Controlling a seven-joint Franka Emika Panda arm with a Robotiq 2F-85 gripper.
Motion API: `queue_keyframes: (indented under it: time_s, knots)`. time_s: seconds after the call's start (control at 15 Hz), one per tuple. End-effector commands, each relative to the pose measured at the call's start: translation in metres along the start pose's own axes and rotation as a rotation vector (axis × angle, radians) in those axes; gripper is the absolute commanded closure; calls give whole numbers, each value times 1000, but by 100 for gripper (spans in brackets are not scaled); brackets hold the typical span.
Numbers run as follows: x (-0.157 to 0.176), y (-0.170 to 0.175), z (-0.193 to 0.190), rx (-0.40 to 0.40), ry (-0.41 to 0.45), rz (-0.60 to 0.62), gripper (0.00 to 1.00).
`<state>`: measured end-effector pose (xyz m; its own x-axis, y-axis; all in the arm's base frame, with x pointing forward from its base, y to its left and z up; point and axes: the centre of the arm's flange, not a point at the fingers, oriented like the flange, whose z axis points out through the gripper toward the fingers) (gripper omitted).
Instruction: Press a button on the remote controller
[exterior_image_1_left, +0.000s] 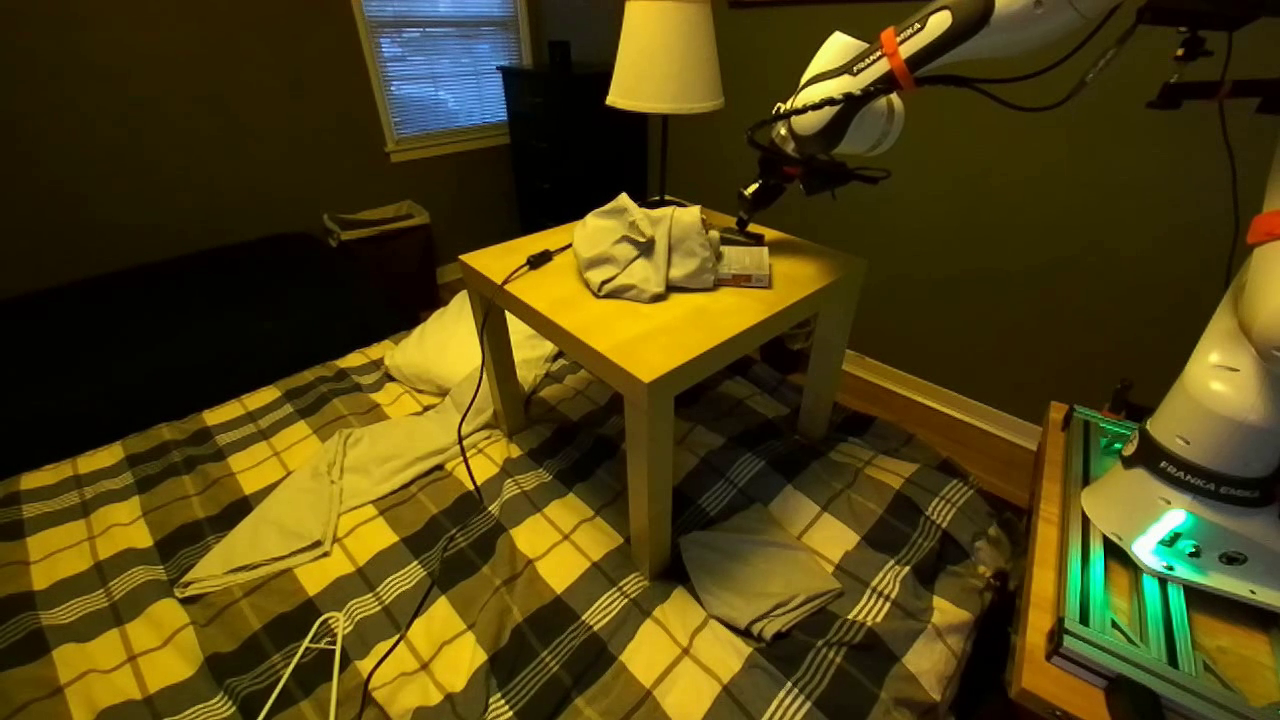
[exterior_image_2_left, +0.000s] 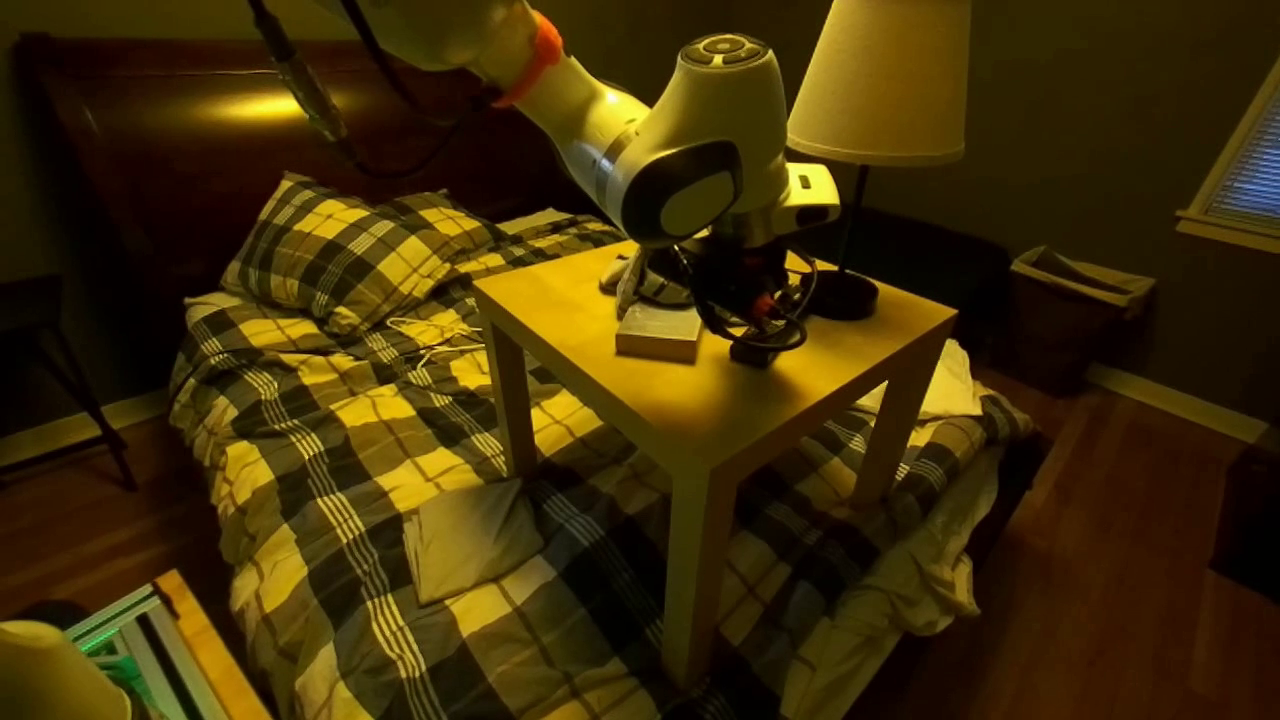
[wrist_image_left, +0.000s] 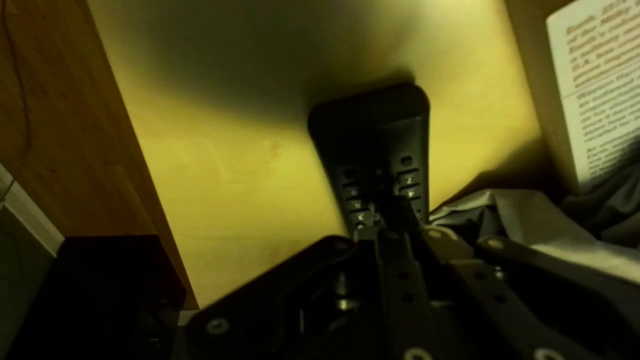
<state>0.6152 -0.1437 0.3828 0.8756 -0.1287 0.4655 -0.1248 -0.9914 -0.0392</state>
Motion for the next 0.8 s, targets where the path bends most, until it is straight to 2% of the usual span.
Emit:
queue_keyframes:
  time_s: [0.0,0.73]
  knots:
    - [3,0,7,-3,-17,5,100]
    - [-3,-1,23,-12,-56,-16,100]
